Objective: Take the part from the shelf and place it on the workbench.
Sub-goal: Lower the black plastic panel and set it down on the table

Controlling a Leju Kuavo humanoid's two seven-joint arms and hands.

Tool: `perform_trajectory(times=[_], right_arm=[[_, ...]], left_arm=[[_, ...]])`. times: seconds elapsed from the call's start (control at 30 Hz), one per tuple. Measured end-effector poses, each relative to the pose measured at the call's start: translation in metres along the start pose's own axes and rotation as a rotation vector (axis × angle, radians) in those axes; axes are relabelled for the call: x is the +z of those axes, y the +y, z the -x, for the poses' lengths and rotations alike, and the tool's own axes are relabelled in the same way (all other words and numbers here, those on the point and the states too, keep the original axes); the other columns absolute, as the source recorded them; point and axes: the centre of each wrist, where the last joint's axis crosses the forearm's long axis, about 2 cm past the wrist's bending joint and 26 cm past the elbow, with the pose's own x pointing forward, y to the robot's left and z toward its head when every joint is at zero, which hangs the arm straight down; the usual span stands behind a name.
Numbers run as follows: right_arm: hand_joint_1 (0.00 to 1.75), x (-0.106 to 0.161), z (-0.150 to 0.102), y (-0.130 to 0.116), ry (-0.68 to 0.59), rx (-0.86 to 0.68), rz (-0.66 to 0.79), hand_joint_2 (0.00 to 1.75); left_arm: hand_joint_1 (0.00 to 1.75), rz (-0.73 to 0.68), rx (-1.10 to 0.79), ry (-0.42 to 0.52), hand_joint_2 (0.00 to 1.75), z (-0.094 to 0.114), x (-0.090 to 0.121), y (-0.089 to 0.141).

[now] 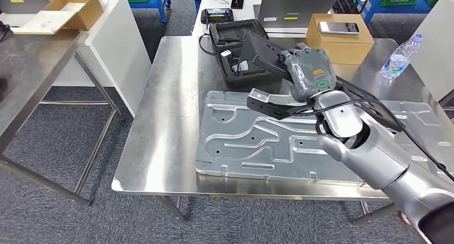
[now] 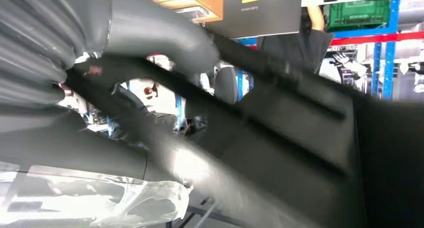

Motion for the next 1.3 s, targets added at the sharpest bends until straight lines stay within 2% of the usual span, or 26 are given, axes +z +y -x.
perform_trajectory(times=[0.07,0.2,0.63,0.97,1.3], right_arm=[[0.00,-0.001,-0.005,0.003,-0.007,-0.001,-0.008,0.00],[0.00,-0.003,-0.011,0.007,-0.017,-0.001,-0.023,0.00],[0.00,-0.008,0.000,0.004,0.037,-0.039,-0.026,0.00],[0.00,-0.010,0.025,-0.013,0.112,-0.094,0.005,0.00],[0.00,0.008,0.043,-0.026,0.139,-0.157,0.109,0.00]], left_arm=[[0.00,0.000,0.000,0.000,1.75,0.000,0.000,0.000],[0.00,0.006,0.014,0.000,0.00,0.001,0.000,0.000],[0.00,0.009,0.025,0.017,0.00,0.003,0.001,-0.001],[0.00,0.001,0.038,0.011,0.00,0.003,0.000,0.000],[0.00,-0.012,0.073,0.025,0.00,0.011,0.002,-0.003]])
